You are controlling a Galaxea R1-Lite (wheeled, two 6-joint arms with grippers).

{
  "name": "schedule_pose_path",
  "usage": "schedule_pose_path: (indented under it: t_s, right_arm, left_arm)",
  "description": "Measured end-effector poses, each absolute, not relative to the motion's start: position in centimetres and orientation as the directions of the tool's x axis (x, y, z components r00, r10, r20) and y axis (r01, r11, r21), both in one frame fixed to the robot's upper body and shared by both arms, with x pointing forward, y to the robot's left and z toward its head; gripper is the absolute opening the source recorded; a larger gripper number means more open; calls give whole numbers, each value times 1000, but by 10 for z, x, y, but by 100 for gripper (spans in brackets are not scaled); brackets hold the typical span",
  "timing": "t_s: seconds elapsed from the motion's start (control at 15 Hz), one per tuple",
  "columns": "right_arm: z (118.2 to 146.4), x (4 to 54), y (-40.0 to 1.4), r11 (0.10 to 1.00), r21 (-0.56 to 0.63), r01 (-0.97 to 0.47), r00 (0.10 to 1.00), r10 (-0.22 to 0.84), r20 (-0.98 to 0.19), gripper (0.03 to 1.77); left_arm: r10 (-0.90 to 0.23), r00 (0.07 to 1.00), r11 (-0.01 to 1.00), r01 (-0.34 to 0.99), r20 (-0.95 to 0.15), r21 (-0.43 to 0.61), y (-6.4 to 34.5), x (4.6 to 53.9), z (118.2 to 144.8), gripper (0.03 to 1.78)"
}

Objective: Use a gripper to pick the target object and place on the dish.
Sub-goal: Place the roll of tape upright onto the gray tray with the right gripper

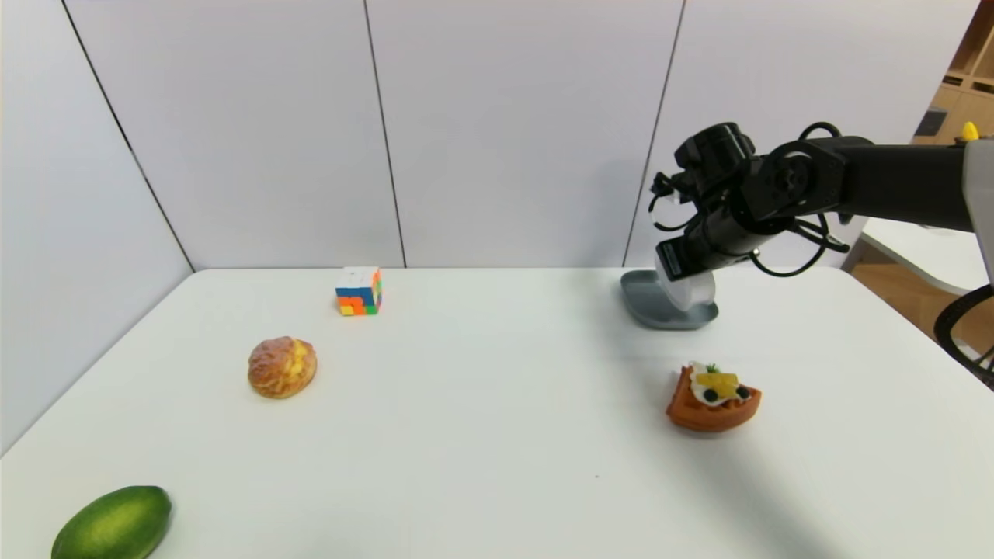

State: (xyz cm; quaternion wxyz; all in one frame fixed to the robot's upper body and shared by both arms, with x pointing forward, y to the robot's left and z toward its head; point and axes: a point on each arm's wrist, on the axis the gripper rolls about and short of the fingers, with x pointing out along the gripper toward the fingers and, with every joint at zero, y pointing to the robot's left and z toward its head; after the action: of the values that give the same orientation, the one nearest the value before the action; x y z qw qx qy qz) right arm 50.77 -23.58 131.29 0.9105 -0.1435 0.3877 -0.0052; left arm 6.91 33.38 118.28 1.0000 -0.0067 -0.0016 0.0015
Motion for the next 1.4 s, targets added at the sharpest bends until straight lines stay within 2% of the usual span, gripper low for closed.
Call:
schedule_pose_path:
  t_s: [0.87,1.13,1.4]
  right_arm:
    - [1312,507,-236,957,-274,-94,695,-134,-707,56]
    - [1312,507,-235,952,-297,-78,696,-162,-699,100]
    - [1312,506,-233,952,-295,-81,696,-158,-701,129]
  left_arm:
    - [4,1000,1000,-4,3,-13,334,69,1183,169]
    - [3,1000,1000,-3,3,-13,334,69,1183,169]
    - [3,1000,1000,-3,3,-13,334,69,1183,169]
